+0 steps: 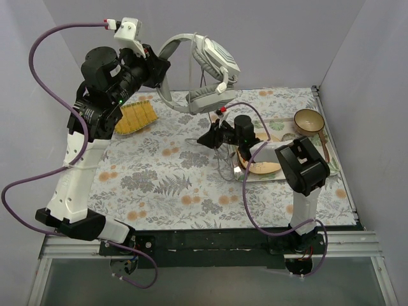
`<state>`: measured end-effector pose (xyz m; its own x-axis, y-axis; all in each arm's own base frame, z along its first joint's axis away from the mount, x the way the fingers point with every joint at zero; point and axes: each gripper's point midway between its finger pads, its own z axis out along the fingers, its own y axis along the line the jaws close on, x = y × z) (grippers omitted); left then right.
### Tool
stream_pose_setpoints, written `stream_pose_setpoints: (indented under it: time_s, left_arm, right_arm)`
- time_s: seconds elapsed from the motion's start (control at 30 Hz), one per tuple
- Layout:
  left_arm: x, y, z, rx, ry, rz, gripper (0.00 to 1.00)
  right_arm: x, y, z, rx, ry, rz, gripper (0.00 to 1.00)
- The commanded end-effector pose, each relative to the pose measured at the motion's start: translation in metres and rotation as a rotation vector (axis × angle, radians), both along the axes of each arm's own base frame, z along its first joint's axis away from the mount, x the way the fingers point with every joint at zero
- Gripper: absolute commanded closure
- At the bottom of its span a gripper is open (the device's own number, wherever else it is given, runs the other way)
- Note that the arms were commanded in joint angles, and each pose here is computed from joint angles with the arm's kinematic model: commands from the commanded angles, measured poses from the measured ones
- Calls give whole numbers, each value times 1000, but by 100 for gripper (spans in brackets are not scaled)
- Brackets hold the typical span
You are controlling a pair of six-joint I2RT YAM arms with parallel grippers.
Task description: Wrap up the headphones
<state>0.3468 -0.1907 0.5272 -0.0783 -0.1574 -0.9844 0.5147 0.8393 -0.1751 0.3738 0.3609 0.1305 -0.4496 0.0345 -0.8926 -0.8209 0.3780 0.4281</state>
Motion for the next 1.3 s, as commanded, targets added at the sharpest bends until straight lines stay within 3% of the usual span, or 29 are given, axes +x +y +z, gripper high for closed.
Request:
stream_pose_setpoints:
  time_s: [0.0, 0.23, 0.47, 0.63, 0.67, 0.73, 0.77, 0.83, 0.9, 1.03, 1.27]
  left_arm:
    - [2, 26, 41, -131, -78, 120, 100]
    - [35, 82, 41, -191, -97, 386, 100]
    - [87, 129, -1, -138, -87, 606, 100]
    - [119, 181, -38, 43, -182, 863, 100]
    - [127, 187, -67, 166, -169, 889, 100]
    - [132, 197, -77, 235, -235, 951, 100]
    - [138, 201, -111, 367, -204, 961, 100]
    - [141, 207, -120, 429, -248, 1003, 100]
    - [146, 208, -154, 554, -218, 990, 100]
    - [150, 203, -191, 648, -166, 929, 100]
    - [134, 167, -243, 824, -124, 681, 100]
  right_arm:
    - [-6, 16, 3, 26, -6, 11, 70]
    - [-42, 36, -35, -134, 64, 54, 77]
    - [-110, 68, -54, -344, 30, 181, 96]
    - [-142, 64, -37, -458, -70, 230, 99]
    - [-149, 64, -34, -486, -112, 247, 99]
    - [-160, 58, -19, -528, -148, 268, 99]
    - [-165, 55, -16, -557, -176, 279, 99]
    - [-170, 45, 4, -565, -198, 273, 99]
    - [-166, 38, 19, -574, -231, 237, 99]
    - [-147, 14, 64, -607, -321, 101, 99]
    - [-75, -38, 131, -668, -417, -231, 99]
